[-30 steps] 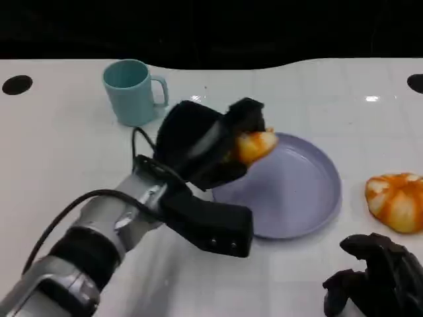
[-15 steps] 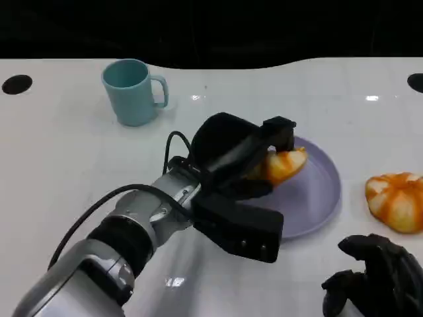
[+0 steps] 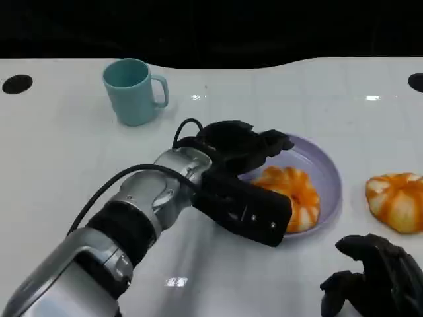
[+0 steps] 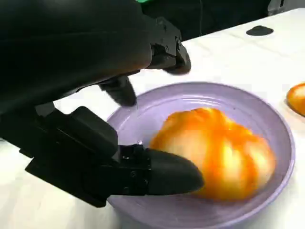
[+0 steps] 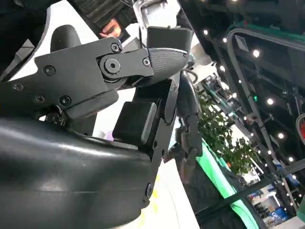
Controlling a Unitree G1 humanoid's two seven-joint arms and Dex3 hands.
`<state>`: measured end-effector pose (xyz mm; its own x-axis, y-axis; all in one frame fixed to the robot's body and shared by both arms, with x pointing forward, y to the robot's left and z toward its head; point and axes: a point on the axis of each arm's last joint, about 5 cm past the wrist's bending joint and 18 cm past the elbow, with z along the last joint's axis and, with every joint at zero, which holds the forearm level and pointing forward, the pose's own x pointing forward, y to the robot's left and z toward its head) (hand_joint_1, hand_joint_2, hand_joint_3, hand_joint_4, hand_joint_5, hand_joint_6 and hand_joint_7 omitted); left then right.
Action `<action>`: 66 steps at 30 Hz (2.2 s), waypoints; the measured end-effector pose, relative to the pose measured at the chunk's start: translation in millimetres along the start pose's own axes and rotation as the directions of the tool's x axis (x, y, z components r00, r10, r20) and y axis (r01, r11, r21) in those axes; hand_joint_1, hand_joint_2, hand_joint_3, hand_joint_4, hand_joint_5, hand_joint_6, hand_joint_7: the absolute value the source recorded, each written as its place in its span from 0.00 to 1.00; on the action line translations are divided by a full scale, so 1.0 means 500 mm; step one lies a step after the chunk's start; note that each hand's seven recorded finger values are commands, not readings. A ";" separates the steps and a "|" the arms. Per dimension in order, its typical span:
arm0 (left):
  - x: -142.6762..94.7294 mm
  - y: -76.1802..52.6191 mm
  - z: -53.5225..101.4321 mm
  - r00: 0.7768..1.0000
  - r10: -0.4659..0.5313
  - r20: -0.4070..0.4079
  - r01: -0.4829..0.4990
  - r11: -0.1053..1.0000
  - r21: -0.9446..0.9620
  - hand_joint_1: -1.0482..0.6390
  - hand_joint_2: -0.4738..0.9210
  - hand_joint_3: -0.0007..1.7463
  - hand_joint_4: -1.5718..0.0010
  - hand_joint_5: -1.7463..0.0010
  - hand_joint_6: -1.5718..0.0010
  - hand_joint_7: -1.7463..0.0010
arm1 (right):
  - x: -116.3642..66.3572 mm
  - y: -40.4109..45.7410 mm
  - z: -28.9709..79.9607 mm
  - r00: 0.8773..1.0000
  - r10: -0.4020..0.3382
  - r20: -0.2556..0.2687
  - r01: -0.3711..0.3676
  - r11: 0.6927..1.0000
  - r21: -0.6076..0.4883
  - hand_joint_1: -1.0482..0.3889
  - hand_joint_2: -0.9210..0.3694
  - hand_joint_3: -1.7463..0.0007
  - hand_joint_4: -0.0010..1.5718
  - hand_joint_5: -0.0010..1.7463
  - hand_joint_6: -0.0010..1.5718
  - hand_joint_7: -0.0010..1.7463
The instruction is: Grasp the bread from the table and place it into the plate.
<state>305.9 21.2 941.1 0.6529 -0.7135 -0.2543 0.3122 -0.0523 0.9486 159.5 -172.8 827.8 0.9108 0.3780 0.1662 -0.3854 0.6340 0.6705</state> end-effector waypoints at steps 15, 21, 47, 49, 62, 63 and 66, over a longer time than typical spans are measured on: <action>-0.095 -0.018 -0.063 0.966 0.247 0.077 -0.212 0.927 -0.310 0.04 1.00 0.24 0.99 0.34 0.98 0.59 | -0.001 -0.001 0.000 1.000 0.003 0.002 -0.003 1.000 -0.003 0.33 0.00 0.79 1.00 0.34 1.00 0.15; -0.149 -0.059 -0.091 0.893 0.447 0.052 -0.277 0.638 -0.718 0.11 1.00 0.18 0.61 0.33 0.68 0.51 | -0.001 -0.001 0.001 1.000 0.003 0.004 -0.003 1.000 -0.002 0.33 0.00 0.80 1.00 0.35 1.00 0.15; -0.293 -0.261 -0.055 0.818 0.524 -0.239 0.071 -0.503 -0.861 0.04 0.99 0.00 0.22 0.16 0.18 0.48 | -0.005 0.003 0.004 1.000 -0.007 0.003 0.007 1.000 0.003 0.32 0.00 0.79 1.00 0.36 1.00 0.16; -0.297 -0.269 -0.052 0.820 0.515 -0.252 0.074 -0.531 -0.844 0.04 0.98 0.00 0.22 0.13 0.19 0.36 | -0.005 0.003 0.004 1.000 -0.007 0.003 0.007 1.000 0.003 0.32 0.00 0.79 1.00 0.36 1.00 0.16; -0.308 -0.295 -0.039 0.805 0.516 -0.292 0.100 -0.603 -0.792 0.04 0.99 0.00 0.28 0.04 0.28 0.20 | -0.005 0.002 0.005 1.000 -0.008 0.001 0.008 1.000 0.000 0.31 0.00 0.81 1.00 0.35 1.00 0.15; -0.309 -0.296 -0.040 0.808 0.512 -0.291 0.101 -0.607 -0.788 0.04 0.97 0.00 0.27 0.06 0.27 0.22 | -0.005 0.002 0.005 1.000 -0.008 0.001 0.008 1.000 0.000 0.32 0.00 0.81 1.00 0.35 1.00 0.15; -0.311 -0.299 -0.041 0.819 0.497 -0.287 0.108 -0.624 -0.774 0.04 0.97 0.00 0.25 0.08 0.24 0.25 | -0.005 0.002 0.005 1.000 -0.007 -0.001 0.007 1.000 0.003 0.32 0.00 0.82 1.00 0.36 1.00 0.15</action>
<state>172.1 154.2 835.1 0.8879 -0.4097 0.2094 0.4096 0.4966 -0.7653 157.1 -174.9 829.8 0.9135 0.3737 0.1606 -0.3781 0.6347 0.6739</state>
